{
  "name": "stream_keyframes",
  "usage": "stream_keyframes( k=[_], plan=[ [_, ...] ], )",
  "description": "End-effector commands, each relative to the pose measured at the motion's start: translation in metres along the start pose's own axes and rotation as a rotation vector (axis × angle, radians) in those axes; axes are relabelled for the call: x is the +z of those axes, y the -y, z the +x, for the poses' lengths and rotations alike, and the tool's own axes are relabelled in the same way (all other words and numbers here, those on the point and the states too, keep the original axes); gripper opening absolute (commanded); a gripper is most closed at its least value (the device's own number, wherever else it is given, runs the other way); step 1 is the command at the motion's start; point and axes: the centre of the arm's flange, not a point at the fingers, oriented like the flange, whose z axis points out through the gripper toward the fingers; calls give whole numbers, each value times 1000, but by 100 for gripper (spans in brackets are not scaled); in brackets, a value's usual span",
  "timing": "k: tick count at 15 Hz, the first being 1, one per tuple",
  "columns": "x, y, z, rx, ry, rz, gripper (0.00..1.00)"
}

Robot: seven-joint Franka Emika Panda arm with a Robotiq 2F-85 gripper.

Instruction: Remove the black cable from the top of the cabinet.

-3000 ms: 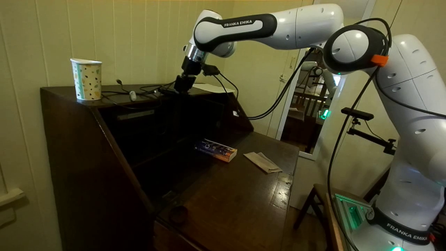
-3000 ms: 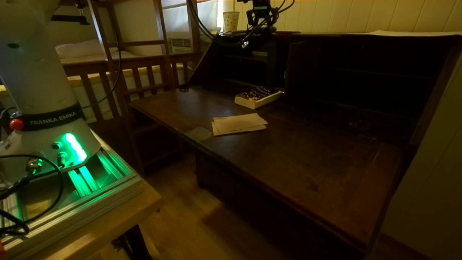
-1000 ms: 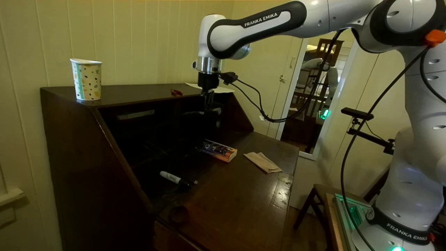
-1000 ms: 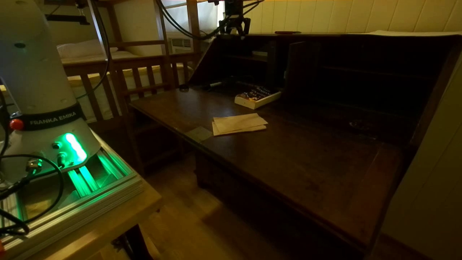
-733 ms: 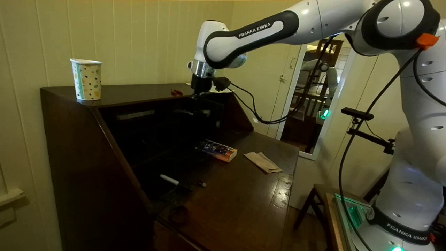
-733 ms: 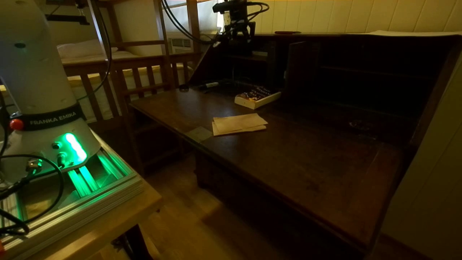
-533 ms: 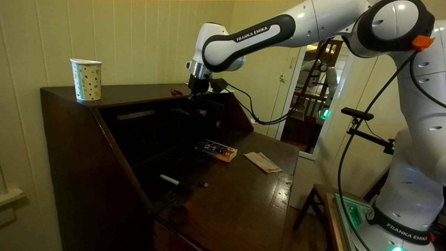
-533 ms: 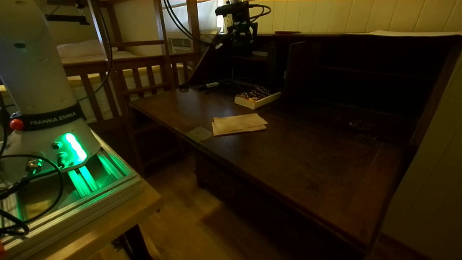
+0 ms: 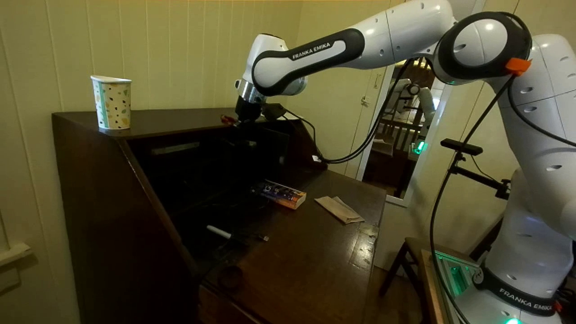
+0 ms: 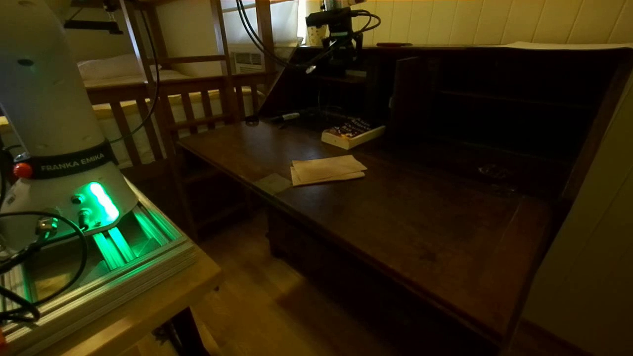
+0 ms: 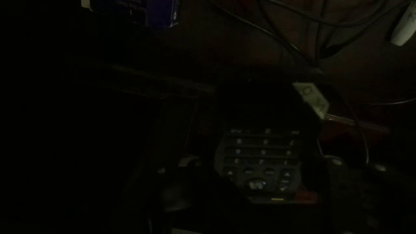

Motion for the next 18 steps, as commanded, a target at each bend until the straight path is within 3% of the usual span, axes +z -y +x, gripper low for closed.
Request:
stream_keyframes(
  k=[1, 7, 18],
  plan=[
    [15, -9, 38, 7, -28, 11, 36],
    [31, -3, 66, -16, -59, 0, 36],
    [46, -4, 66, 47, -60, -13, 36]
  ],
)
